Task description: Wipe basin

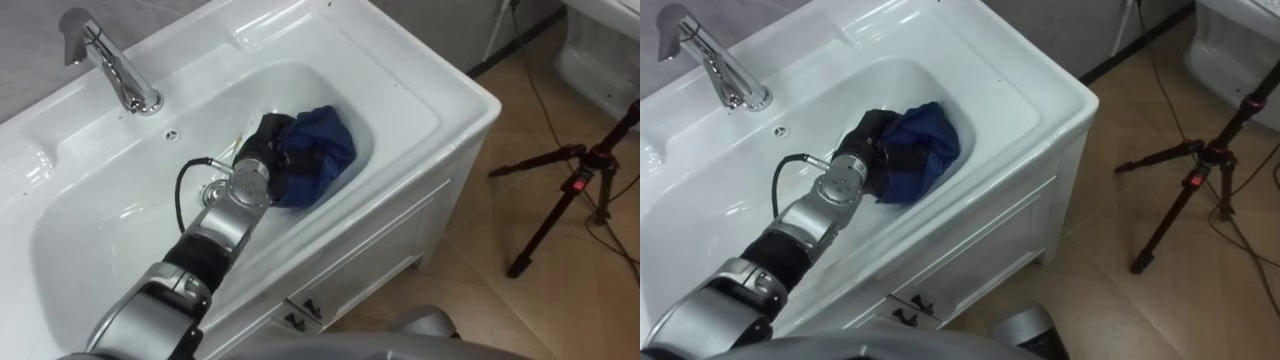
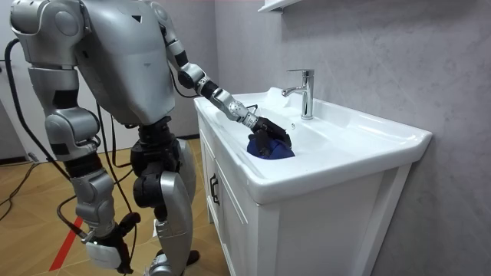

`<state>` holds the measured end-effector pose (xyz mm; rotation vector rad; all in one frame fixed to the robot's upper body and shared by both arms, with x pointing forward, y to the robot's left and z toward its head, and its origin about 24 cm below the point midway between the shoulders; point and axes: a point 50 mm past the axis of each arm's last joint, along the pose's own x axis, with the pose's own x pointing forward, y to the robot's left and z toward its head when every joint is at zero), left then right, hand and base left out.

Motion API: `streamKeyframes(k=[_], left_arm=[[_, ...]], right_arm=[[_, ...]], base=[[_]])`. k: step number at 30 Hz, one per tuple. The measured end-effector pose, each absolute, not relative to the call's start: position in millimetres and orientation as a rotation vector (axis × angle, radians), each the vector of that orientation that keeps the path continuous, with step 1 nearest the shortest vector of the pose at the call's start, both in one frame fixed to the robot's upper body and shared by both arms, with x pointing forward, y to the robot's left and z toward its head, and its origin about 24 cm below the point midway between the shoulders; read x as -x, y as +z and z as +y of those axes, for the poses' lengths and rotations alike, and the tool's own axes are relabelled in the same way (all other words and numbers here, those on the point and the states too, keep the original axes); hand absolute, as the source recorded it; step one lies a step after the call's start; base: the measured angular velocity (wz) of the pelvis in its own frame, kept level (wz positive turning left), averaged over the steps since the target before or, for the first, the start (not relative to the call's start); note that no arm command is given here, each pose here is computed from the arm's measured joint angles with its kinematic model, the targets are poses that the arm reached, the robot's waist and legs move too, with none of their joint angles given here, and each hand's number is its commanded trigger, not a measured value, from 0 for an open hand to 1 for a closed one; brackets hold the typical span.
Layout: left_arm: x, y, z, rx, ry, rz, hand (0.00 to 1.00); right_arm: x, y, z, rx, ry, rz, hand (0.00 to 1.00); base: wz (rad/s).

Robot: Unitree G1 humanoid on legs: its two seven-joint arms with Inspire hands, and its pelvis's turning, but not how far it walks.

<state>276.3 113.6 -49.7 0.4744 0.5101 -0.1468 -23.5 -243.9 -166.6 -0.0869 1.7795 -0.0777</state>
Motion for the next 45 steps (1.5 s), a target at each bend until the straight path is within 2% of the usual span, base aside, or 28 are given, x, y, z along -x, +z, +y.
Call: streamKeyframes(k=[6,15,23,34,45], left_arm=[[-281.0,-44.0,116.0,-0.508,-0.154,0.482,1.0],[-290.5,-34.8,126.4,-0.793,-0.182,0.422,1.0],[-277.4,-57.3,168.5,-1.064,-0.125,0.556,1.0],[-249.7,-78.2,219.7,-1.437,-0.147,0.691,1.0],[-235.9,-83.9,222.4,-1.651,-0.203,0.646,1.0]], right_arm=[[22.4,-166.9,-243.8,0.092,-0.084,1.771,0.0],[30.3,-165.8,-245.9,0.095,-0.097,1.789,0.0],[53.1,-162.1,-249.5,0.087,-0.119,1.853,0.0],[39.8,-162.6,-253.9,0.128,-0.128,1.785,0.0],[35.0,-162.6,-256.2,0.178,-0.125,1.784,0.0]], base=[[0.0],[-0.04],[-0.25],[0.03],[0.0]])
